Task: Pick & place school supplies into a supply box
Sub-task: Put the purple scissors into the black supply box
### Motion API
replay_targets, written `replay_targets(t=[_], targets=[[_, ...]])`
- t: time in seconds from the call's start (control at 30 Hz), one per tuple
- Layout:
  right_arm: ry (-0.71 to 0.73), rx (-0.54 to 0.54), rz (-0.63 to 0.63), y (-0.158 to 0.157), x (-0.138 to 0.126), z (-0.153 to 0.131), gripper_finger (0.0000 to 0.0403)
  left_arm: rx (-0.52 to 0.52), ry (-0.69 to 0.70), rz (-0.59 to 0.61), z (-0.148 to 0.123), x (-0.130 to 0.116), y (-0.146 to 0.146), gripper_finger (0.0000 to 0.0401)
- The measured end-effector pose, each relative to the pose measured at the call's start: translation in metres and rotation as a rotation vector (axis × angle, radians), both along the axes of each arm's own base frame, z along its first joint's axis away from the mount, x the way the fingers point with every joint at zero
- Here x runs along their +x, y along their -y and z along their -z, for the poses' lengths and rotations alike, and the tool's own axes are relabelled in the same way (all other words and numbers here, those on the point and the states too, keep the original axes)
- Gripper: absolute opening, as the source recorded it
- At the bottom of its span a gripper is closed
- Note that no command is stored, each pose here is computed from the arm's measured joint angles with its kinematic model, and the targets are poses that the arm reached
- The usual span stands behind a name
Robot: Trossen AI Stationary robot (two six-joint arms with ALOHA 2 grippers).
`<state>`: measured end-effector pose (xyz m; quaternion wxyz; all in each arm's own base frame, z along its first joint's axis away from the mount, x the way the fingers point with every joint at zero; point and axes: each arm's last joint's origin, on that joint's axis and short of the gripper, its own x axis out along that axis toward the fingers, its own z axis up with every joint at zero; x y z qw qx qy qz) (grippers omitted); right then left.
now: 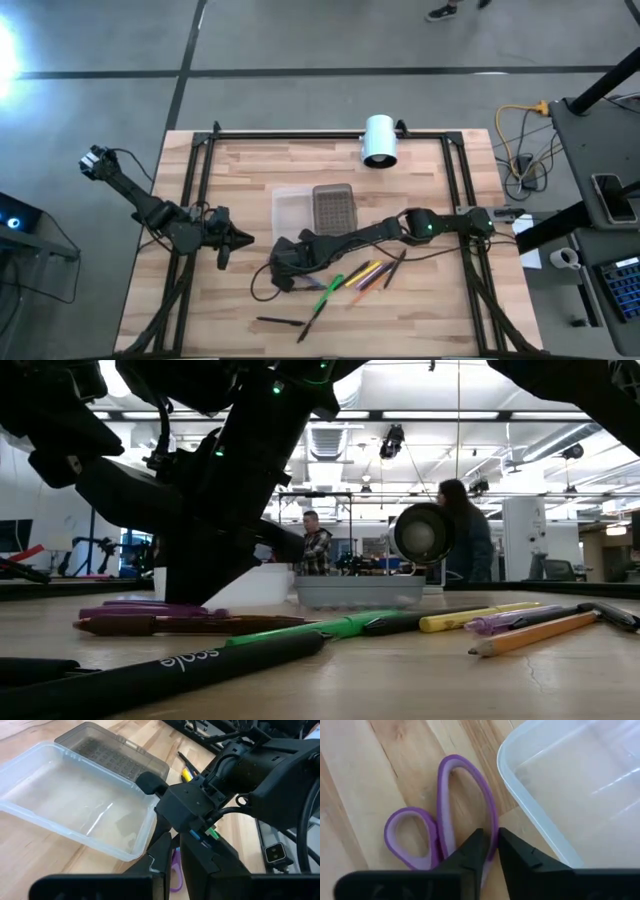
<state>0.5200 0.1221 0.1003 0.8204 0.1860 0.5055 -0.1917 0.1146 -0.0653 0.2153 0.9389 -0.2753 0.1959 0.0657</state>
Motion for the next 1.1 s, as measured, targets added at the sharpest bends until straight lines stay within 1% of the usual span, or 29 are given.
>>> replay_targets(t=[0.1, 0.13, 0.33, 0.43, 0.5, 0.53, 0.6, 0.7, 0.77, 0.87, 0.93, 1.03, 1.1], targets=[[-0.001, -0.004, -0.011, -0.001, 0.0, -0.005, 0.0018, -0.005, 0.004, -0.001, -0.001, 0.0, 0.0, 0.0023], [0.0, -0.003, -0.012, -0.001, 0.0, -0.007, 0.0015, -0.005, 0.004, -0.001, -0.001, 0.0, 0.0, 0.0023], [0.001, -0.006, -0.057, 0.003, 0.005, -0.028, 0.0011, -0.005, 0.004, -0.002, -0.001, 0.0, 0.0, 0.0023], [-0.025, 0.009, -0.071, 0.003, 0.003, -0.037, 0.001, -0.005, 0.004, -0.002, -0.001, 0.0, 0.0, 0.0023], [-0.015, 0.026, -0.077, 0.002, 0.002, -0.046, 0.001, -0.005, 0.004, -0.002, -0.001, 0.0, 0.0, 0.0023], [-0.007, 0.035, -0.072, 0.001, 0.002, -0.051, 0.001, -0.005, 0.004, -0.002, -0.001, 0.0, 0.0, 0.0023], [0.021, 0.047, -0.053, 0.003, -0.002, -0.071, 0.001, -0.005, 0.004, -0.002, -0.001, 0.0, 0.0, 0.0023], [0.062, 0.021, 0.038, 0.008, -0.01, -0.102, 0.0009, -0.006, 0.005, -0.003, -0.001, 0.0, 0.0, 0.0023], [0.053, -0.004, 0.161, 0.013, -0.019, -0.115, 0.0009, -0.005, 0.004, -0.003, -0.001, 0.0, 0.0, 0.0023], [-0.002, -0.047, 0.378, 0.021, -0.036, -0.126, 0.0009, -0.007, 0.007, -0.004, -0.001, 0.0, 0.0, 0.0023], [-0.026, -0.091, 0.495, 0.028, -0.047, -0.135, 0.0009, -0.007, 0.008, -0.004, -0.001, 0.0, 0.0, 0.0023], [-0.066, -0.146, 0.61, 0.042, -0.059, -0.144, 0.0009, -0.008, 0.008, -0.004, -0.001, 0.0, 0.0, 0.0023], [-0.094, -0.163, 0.656, 0.054, -0.062, -0.145, 0.0009, -0.009, 0.009, -0.004, -0.001, 0.0, 0.0, 0.0023]])
